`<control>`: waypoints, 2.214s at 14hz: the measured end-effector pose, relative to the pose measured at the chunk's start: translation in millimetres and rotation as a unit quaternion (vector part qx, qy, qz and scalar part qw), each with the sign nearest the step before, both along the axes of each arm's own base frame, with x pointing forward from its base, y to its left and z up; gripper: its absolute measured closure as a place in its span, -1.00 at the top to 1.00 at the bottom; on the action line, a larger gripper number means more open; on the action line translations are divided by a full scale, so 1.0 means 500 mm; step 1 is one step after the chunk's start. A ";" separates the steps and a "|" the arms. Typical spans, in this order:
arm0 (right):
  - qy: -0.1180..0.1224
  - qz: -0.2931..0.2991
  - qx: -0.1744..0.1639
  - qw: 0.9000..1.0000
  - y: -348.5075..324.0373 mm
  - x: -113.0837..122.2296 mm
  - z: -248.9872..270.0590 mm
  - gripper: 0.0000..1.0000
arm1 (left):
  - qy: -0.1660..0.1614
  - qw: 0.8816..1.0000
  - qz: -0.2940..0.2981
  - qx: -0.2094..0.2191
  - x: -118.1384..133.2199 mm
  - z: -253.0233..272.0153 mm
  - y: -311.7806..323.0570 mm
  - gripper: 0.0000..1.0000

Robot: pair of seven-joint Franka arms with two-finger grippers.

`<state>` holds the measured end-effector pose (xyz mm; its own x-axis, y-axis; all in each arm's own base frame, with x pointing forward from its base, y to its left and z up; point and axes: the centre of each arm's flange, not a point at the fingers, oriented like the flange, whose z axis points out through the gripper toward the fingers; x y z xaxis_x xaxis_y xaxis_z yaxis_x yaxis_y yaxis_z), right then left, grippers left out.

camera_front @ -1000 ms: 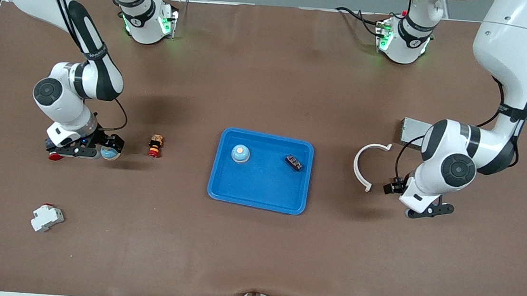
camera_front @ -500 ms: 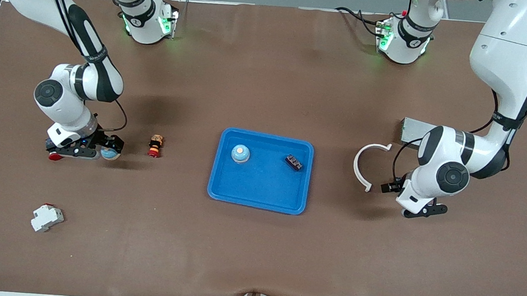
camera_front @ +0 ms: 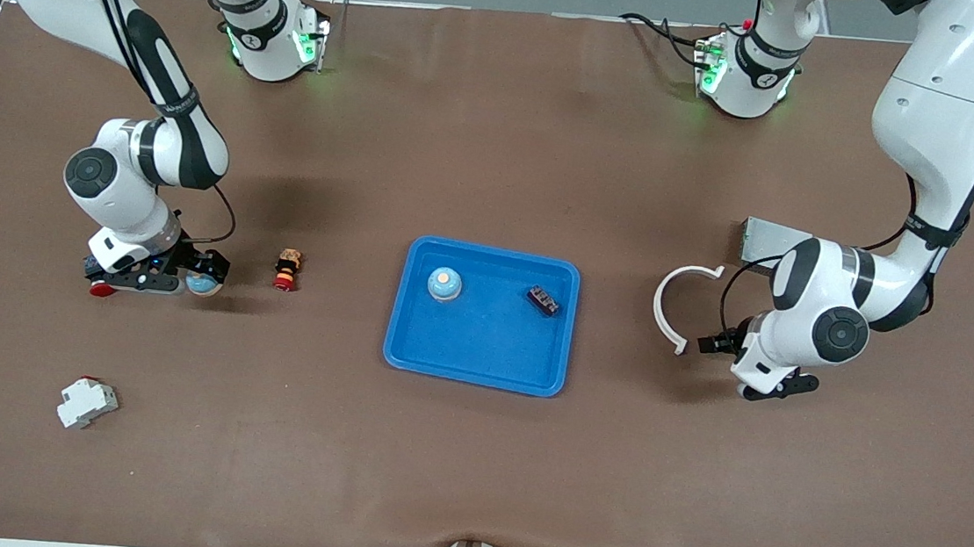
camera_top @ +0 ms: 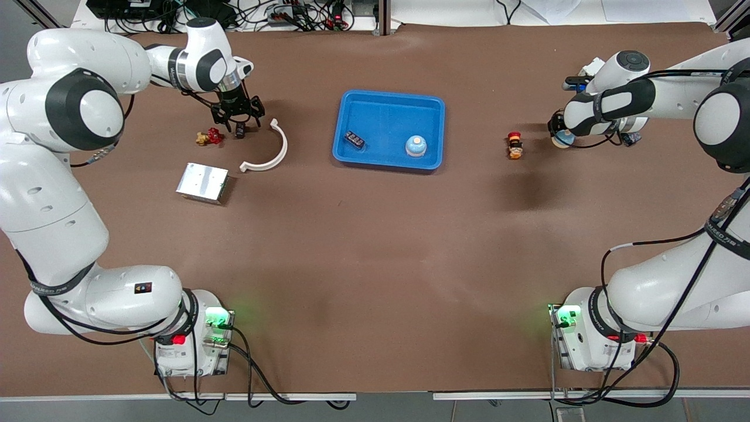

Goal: Place electrolytic capacitor and blue bell in tray
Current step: 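Grasp the second blue bell with the right gripper while the left grasps a capacitor, then carry the bell and capacitor with both grippers into the blue tray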

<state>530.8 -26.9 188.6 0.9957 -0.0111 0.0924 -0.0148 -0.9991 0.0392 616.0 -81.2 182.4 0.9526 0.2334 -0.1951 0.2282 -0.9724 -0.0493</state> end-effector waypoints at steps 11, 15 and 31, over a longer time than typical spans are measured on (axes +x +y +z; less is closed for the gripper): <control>-0.004 0.002 0.001 1.000 0.005 0.003 0.004 0.25 | 0.004 1.000 0.008 -0.001 -0.001 -0.012 0.018 0.01; 0.010 0.000 0.005 1.000 0.039 0.030 0.034 0.25 | -0.011 1.000 0.016 -0.002 0.026 0.024 0.034 -0.31; 0.007 -0.188 0.045 0.981 0.614 0.065 0.273 0.25 | 0.003 0.986 0.164 -0.026 0.050 0.317 -0.414 -0.31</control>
